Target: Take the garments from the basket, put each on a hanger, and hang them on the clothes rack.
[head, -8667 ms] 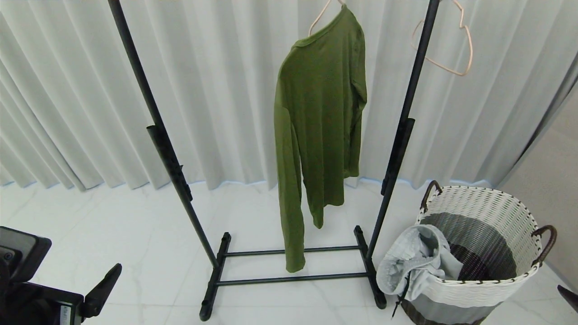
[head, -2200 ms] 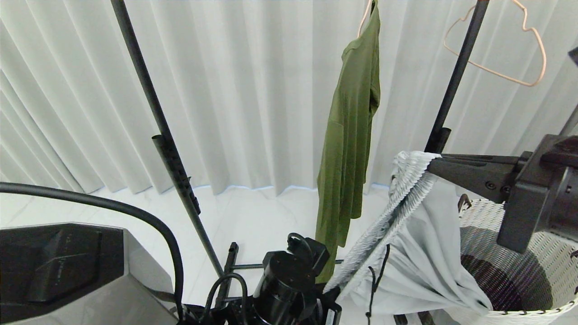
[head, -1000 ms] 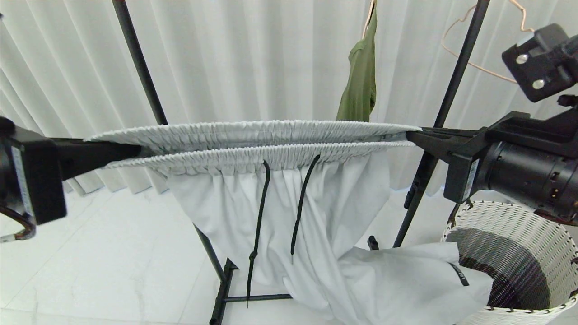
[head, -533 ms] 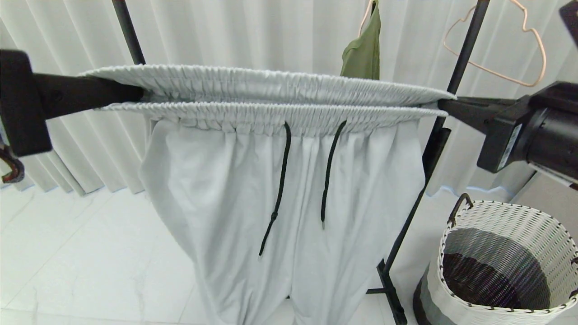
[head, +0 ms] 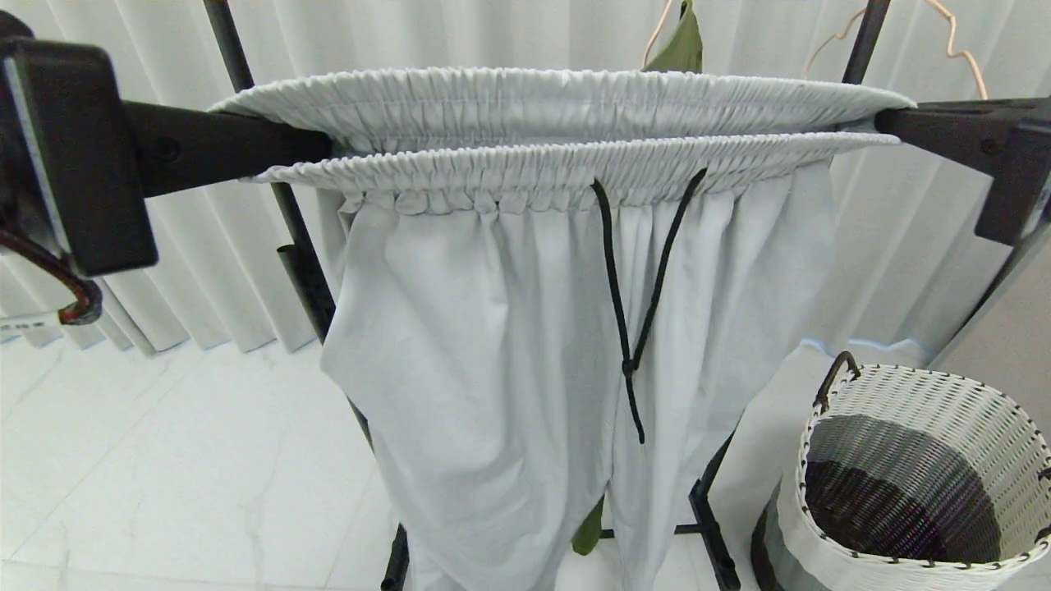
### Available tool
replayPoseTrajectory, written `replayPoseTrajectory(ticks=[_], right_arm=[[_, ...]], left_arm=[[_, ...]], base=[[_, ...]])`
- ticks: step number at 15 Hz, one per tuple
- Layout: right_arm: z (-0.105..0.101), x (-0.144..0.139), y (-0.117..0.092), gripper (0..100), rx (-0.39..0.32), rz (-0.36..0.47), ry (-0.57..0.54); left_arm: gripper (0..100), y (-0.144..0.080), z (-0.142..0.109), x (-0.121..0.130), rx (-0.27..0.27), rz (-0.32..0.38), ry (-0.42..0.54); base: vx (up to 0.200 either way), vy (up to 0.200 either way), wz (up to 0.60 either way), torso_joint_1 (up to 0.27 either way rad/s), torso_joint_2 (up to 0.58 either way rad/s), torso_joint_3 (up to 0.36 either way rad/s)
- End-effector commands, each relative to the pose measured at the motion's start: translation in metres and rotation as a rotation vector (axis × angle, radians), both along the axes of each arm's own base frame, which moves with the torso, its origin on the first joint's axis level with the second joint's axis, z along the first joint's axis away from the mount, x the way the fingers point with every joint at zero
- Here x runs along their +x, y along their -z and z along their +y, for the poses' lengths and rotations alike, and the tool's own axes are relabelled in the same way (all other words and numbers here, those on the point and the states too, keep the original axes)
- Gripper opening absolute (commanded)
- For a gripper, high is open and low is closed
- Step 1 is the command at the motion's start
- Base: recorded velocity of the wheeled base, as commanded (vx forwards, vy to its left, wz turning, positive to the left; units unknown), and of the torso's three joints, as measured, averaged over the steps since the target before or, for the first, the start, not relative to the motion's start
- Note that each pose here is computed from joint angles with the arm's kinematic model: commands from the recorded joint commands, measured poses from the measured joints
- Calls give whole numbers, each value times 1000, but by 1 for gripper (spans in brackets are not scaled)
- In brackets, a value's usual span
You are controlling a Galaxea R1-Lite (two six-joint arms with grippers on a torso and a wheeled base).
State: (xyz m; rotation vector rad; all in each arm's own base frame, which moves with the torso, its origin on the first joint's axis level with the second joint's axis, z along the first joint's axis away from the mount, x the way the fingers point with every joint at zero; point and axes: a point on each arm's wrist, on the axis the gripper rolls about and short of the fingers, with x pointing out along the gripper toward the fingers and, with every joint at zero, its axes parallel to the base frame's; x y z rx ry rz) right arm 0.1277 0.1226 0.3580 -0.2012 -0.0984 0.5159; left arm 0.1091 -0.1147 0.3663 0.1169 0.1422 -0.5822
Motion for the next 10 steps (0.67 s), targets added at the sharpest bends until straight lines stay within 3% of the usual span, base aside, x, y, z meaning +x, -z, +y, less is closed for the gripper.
replayPoseTrajectory(ticks=[1,3,4,6,8,10], right_arm=[[-22,-21,-12,0,14,-14,-6],[-32,-35,-15,0,-10,8,-37],[-47,-59,-14,0,-67,59,-140],[-57,-80,-4,0,-139,122,-260],[-52,-90,3,0,-194,148,-397],[-44,-90,5,0,-216,157,-437]], left_arm=[[0,0,-10,2,-5,-11,6],[0,1,-19,8,-2,-21,-33],[0,0,-36,18,-22,-44,-68],[0,-7,-54,30,-74,-84,-67],[0,-13,-67,40,-96,-102,-84],[0,-16,-71,42,-104,-107,-84]], base=[[0,0,0,0,0,0],[0,0,0,0,0,0],[0,0,0,0,0,0],[0,0,0,0,0,0],[0,0,0,0,0,0],[0,0,0,0,0,0]])
